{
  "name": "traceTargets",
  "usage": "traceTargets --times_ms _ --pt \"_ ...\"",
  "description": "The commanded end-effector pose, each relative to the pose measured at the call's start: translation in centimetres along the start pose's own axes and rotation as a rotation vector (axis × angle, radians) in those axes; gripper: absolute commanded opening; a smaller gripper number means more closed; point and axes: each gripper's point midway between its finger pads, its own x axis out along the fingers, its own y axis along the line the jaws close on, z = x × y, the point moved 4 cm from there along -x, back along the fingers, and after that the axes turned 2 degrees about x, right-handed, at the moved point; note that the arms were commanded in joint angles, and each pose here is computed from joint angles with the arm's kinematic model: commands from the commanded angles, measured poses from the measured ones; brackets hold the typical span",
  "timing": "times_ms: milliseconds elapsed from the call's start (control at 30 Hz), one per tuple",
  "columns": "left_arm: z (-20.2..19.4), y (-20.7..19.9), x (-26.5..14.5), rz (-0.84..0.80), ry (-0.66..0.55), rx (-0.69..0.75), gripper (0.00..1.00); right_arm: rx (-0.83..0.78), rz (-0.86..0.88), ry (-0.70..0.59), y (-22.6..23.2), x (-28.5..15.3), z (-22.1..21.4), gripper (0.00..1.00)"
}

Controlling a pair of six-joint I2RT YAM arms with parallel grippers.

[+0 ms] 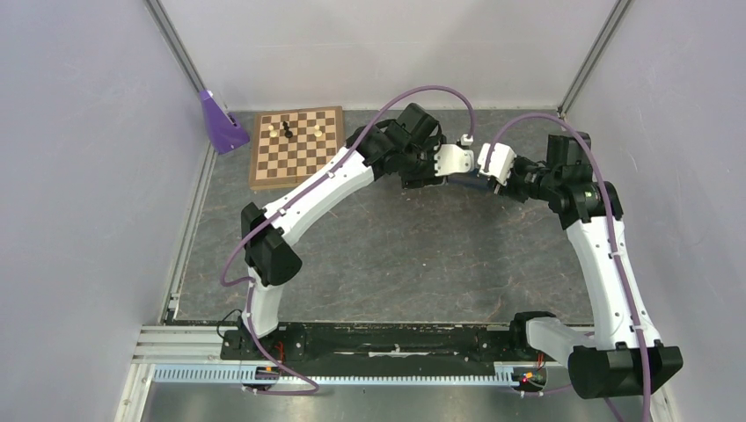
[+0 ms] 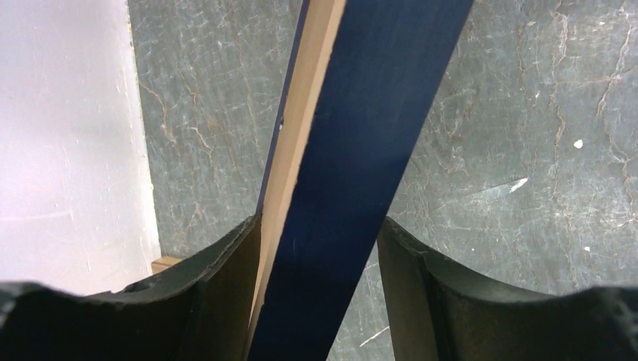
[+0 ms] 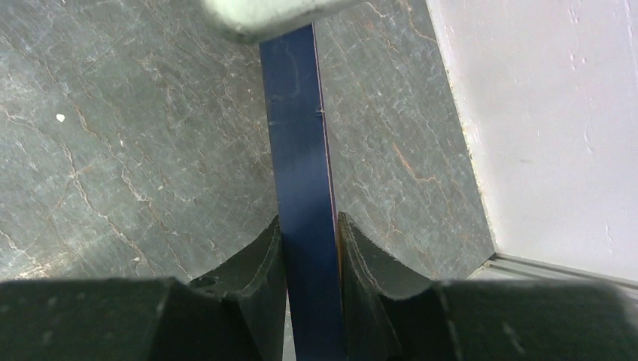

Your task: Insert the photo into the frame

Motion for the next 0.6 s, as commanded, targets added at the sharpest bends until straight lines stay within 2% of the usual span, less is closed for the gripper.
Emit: traceTargets --times_ms 0,167,567 --pt "1.6 0.4 -4.1 0.005 -0.066 0.002 0.02 0.045 -0.173 -0.073 -2.8 -2.6 3.1 0.09" --pt "2.7 0.0 -6.6 -0.023 -0.098 -0.013 0.02 0.064 -0.235 -0.093 -3.3 -4.4 4.4 0.13" --pt "3.1 -1.8 -10.6 -0.073 -0.107 -0.057 0.02 0.152 -0.269 -0.094 -3.6 -5.0 4.8 0.13"
